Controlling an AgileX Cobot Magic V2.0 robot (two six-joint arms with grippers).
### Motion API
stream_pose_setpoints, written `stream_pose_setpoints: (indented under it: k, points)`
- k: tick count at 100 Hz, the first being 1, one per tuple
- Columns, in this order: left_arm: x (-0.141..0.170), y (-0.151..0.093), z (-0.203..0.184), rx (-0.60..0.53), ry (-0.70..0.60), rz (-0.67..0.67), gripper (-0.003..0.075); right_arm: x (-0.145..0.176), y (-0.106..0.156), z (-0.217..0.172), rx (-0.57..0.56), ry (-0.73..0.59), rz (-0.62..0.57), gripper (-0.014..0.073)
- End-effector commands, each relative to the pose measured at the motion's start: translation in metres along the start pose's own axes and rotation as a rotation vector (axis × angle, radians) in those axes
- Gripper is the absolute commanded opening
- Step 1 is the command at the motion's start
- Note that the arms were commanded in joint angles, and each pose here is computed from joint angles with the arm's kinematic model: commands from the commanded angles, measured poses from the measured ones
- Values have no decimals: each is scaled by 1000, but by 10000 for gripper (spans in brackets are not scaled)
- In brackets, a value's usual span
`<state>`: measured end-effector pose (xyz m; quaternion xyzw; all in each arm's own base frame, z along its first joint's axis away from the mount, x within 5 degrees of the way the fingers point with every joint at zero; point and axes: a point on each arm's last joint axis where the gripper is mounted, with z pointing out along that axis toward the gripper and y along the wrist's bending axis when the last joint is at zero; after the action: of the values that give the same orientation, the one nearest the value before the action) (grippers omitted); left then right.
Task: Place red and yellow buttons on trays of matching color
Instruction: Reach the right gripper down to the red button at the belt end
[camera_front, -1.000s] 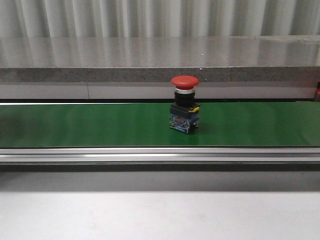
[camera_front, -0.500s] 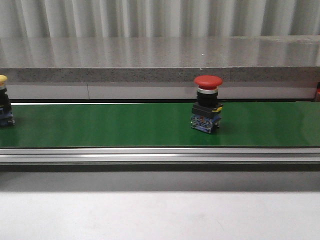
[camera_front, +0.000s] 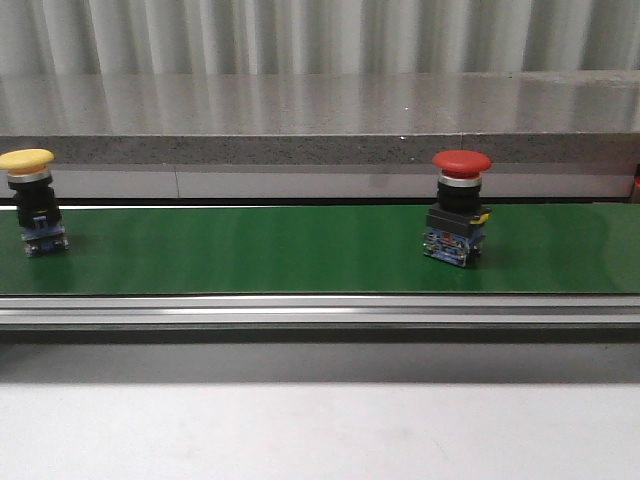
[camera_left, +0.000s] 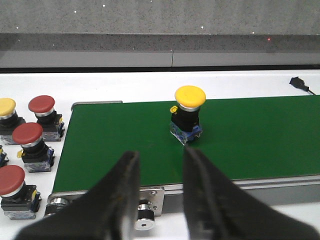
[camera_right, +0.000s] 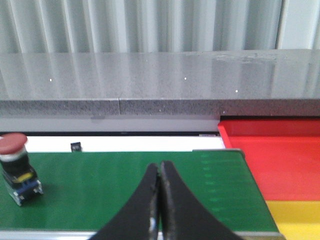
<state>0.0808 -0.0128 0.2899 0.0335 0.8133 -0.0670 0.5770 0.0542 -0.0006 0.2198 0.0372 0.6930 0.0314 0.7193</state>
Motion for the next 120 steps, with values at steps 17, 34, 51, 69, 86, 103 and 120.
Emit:
stream_pose_setpoints:
  k: [17, 34, 51, 69, 86, 103, 120]
  points:
    - [-16, -2, -3, 15, -117, 7, -20, -62, 6, 17, 28, 271, 28, -66]
    - [-16, -2, -3, 15, -117, 7, -20, -89, 9, 52, 63, 583, 27, -66]
    - [-16, -2, -3, 15, -117, 7, -20, -98, 10, 92, 73, 696, 31, -66]
    - [-16, -2, -3, 15, -117, 7, -20, -85, 10, 116, 80, 772, 38, -1]
    - [-15, -2, -3, 15, -115, 7, -20, -75, 10, 126, 82, 831, 58, 374]
    - [-15, -2, -3, 15, -115, 7, -20, -75, 10, 128, 79, 821, 66, 668]
    - [-15, -2, -3, 15, -115, 7, -20, -77, 12, 135, 49, 815, 59, 634]
